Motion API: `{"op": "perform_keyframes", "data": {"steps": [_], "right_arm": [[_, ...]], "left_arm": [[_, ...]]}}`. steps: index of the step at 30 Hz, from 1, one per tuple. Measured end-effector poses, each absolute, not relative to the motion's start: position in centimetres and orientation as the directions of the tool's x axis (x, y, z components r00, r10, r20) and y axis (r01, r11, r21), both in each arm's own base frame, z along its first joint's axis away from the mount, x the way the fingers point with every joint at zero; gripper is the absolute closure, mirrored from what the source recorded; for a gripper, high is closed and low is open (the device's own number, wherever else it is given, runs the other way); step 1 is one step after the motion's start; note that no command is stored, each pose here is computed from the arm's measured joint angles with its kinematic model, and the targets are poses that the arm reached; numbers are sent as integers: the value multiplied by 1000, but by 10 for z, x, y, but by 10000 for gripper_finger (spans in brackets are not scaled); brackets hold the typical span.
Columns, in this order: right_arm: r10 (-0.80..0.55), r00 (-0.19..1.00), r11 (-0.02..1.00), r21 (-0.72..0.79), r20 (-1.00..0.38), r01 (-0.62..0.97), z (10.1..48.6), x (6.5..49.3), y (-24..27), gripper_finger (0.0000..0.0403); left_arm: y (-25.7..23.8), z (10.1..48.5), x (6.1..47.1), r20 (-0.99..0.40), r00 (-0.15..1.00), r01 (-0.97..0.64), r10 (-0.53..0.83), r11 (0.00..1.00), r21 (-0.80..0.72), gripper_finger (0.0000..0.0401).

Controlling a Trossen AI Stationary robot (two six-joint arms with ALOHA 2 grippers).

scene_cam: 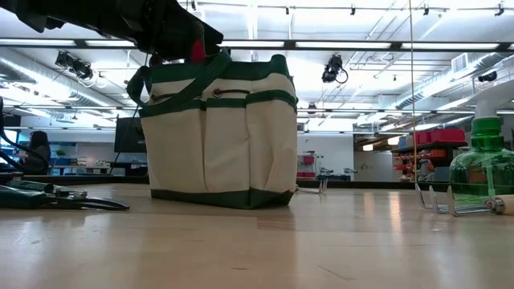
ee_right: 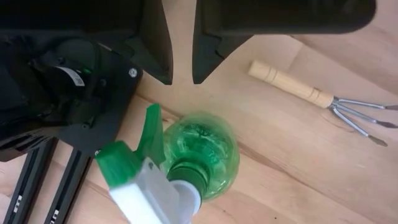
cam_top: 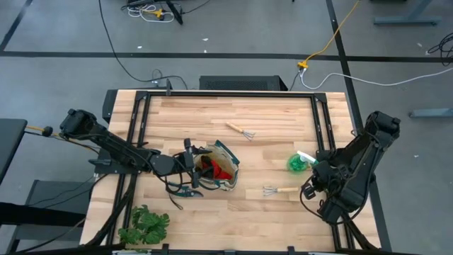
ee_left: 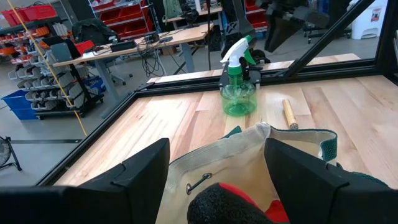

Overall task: Pick & Place Garden tools in Gardening bag
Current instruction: Put the green spray bottle into the gardening bag

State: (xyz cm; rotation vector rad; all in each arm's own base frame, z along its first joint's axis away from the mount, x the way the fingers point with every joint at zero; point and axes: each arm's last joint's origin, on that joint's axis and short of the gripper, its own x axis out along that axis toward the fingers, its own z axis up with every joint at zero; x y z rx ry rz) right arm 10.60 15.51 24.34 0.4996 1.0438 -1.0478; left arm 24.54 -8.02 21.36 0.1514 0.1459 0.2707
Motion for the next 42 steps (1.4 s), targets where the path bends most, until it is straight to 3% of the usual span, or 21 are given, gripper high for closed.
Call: {"op": "perform_keyframes", "data": {"steps": [7,15,23,42], "right_arm": [[-478,100,447,-143,-873,883,238,104,153,327],[-514,65,409,-178,-855,895,225,100,146,269],[-524,120,441,-149,-843,885,225,102,147,222],[-593,51,365,-211,-803,907,209,102,131,217]], "left_arm": [[-80,214,245,-123,953,-254,276,952,168,131],[-80,214,245,-123,953,-254,276,952,168,131],[-80,214,245,-123,953,-255,277,952,168,131],[-80,213,245,-129,952,-253,277,952,172,131]]}}
